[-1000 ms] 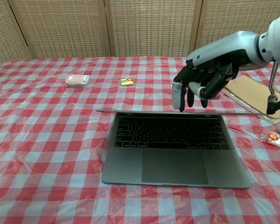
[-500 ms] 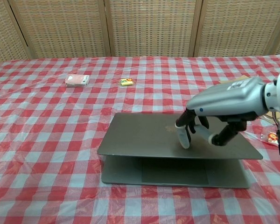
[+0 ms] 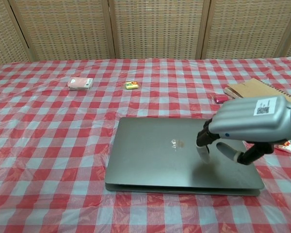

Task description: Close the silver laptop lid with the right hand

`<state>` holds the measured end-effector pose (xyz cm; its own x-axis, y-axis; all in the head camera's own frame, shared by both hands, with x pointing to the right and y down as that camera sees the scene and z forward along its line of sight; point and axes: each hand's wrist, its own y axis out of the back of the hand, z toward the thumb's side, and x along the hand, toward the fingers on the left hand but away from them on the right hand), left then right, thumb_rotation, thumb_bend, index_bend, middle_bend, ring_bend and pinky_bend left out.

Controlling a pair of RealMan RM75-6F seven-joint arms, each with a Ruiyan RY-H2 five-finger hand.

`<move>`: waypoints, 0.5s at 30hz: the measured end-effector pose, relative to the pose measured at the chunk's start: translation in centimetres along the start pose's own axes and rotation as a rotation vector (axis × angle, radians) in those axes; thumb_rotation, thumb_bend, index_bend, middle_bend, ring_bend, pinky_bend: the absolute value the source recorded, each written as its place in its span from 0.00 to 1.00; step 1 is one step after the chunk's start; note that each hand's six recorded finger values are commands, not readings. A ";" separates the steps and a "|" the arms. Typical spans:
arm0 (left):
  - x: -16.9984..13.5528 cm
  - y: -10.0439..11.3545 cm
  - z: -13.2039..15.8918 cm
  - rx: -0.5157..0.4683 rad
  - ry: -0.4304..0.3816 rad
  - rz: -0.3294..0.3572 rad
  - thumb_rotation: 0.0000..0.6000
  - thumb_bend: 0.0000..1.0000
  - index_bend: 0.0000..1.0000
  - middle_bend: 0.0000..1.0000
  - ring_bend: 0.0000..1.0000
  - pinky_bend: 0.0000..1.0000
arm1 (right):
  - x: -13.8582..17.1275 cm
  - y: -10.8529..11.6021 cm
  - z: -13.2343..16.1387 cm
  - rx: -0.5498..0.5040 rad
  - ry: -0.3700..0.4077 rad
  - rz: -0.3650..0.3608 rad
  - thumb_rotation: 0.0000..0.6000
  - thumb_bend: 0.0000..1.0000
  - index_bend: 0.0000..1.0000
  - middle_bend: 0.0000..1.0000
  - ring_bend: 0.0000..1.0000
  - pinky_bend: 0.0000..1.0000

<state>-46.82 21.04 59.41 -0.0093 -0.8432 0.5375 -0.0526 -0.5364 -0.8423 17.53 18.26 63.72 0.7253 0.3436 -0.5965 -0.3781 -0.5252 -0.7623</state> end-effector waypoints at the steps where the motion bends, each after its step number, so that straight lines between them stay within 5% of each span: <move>1: 0.0 0.1 0.0 -0.002 -0.001 0.003 1.00 0.00 0.00 0.00 0.00 0.00 | 0.2 0.6 -0.2 0.003 -0.007 -0.029 1.00 1.00 0.41 0.44 0.35 0.43; 5: -0.1 0.3 0.0 -0.008 -0.005 0.009 1.00 0.00 0.00 0.00 0.00 0.00 | 1.3 3.2 -1.5 0.005 -0.051 -0.165 1.00 0.91 0.30 0.38 0.32 0.38; 8: -0.4 0.6 0.1 -0.015 -0.015 0.016 1.00 0.00 0.00 0.00 0.00 0.00 | 3.1 4.7 -3.3 -0.026 -0.120 -0.265 1.00 0.26 0.07 0.14 0.12 0.14; 10: -0.6 1.0 0.3 -0.015 -0.027 0.032 1.00 0.00 0.00 0.00 0.00 0.00 | 5.1 4.8 -5.1 -0.058 -0.203 -0.323 1.00 0.04 0.00 0.02 0.03 0.02; 15: -1.6 2.1 0.7 -0.015 -0.062 0.093 1.00 0.00 0.00 0.00 0.00 0.00 | 12.1 2.7 -8.6 -0.148 -0.475 -0.423 1.00 0.00 0.00 0.00 0.00 0.00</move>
<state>-46.17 21.28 56.74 0.0467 -0.8901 0.4534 -0.0694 -0.4557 -0.8874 30.18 14.31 56.57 0.4479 0.8331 -0.3245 -0.0076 -0.3593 -0.9332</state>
